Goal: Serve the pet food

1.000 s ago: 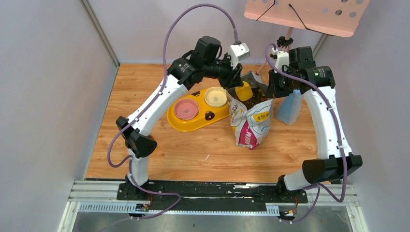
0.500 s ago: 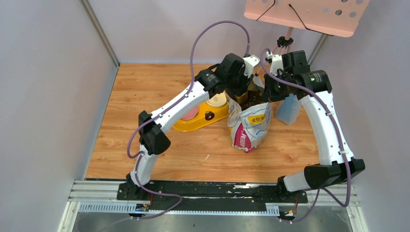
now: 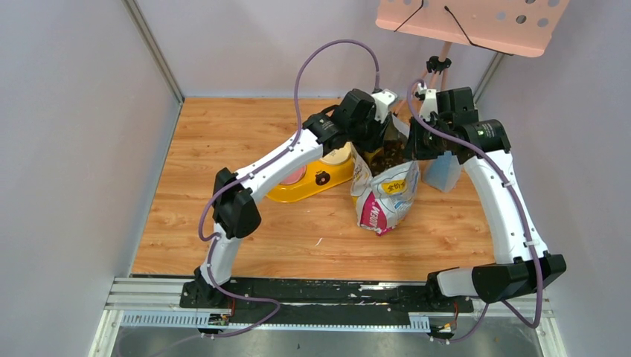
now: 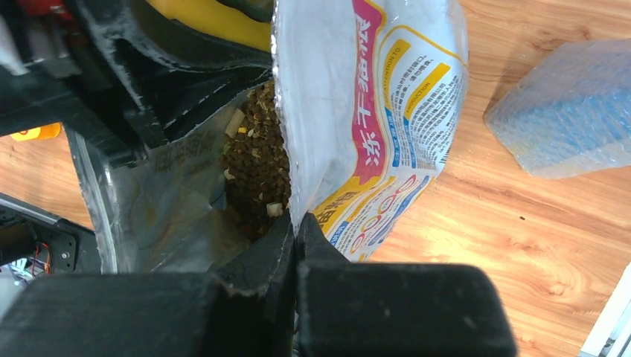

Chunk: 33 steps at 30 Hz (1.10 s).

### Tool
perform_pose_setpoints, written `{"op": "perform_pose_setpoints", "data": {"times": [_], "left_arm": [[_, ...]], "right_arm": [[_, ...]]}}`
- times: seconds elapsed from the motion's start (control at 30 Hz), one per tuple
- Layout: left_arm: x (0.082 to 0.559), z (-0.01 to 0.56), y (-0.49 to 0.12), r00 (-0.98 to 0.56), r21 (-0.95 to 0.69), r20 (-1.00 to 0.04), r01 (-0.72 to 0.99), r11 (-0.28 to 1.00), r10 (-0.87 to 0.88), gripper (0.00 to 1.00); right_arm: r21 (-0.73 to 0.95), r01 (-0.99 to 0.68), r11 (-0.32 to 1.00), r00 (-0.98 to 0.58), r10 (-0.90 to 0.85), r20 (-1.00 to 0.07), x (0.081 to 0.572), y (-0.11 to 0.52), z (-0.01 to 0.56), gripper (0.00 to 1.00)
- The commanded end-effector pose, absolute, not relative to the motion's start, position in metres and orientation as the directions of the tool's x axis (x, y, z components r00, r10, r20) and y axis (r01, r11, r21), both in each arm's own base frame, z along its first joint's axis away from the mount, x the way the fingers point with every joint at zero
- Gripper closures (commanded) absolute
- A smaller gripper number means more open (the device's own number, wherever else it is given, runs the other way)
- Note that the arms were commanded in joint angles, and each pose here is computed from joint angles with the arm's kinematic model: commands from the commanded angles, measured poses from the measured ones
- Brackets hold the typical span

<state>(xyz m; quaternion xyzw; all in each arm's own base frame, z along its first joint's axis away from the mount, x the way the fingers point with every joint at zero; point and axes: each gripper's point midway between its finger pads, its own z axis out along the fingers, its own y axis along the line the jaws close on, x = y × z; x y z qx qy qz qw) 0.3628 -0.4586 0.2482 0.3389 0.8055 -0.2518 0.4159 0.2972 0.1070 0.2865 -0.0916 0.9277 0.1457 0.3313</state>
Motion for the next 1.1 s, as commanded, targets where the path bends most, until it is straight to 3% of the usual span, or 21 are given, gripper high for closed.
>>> {"op": "perform_pose_setpoints", "data": {"times": [0.0,0.23,0.37,0.67,0.93,1.07], "left_arm": [[0.295,0.187,-0.484,-0.639,-0.450,-0.650,0.760,0.469,0.412,1.00],[0.315,0.224,-0.472,-0.651,-0.522,-0.682,0.753,0.401,0.334,1.00],[0.321,0.248,-0.467,-0.685,-0.612,-0.672,0.728,0.309,0.282,1.00],[0.343,0.292,-0.465,-0.757,-0.719,-0.637,0.651,0.242,0.144,1.00],[0.361,0.332,-0.449,-0.766,-0.733,-0.643,0.621,0.279,0.017,1.00],[0.374,0.336,-0.431,-0.770,-0.720,-0.636,0.569,0.397,-0.050,1.00]], "right_arm": [[0.272,-0.256,0.927,-0.737,-0.005,-0.676,0.304,0.114,0.296,1.00],[0.247,-0.224,0.943,-0.736,0.003,-0.677,0.309,0.102,0.293,1.00],[0.226,-0.211,0.951,-0.732,-0.001,-0.681,0.310,0.095,0.292,1.00],[0.154,-0.212,0.965,-0.731,-0.051,-0.680,0.307,0.083,0.282,1.00],[0.085,-0.215,0.973,-0.718,-0.098,-0.689,0.307,0.072,0.279,1.00],[0.066,-0.211,0.975,-0.706,-0.105,-0.700,0.310,0.069,0.284,1.00]]}}
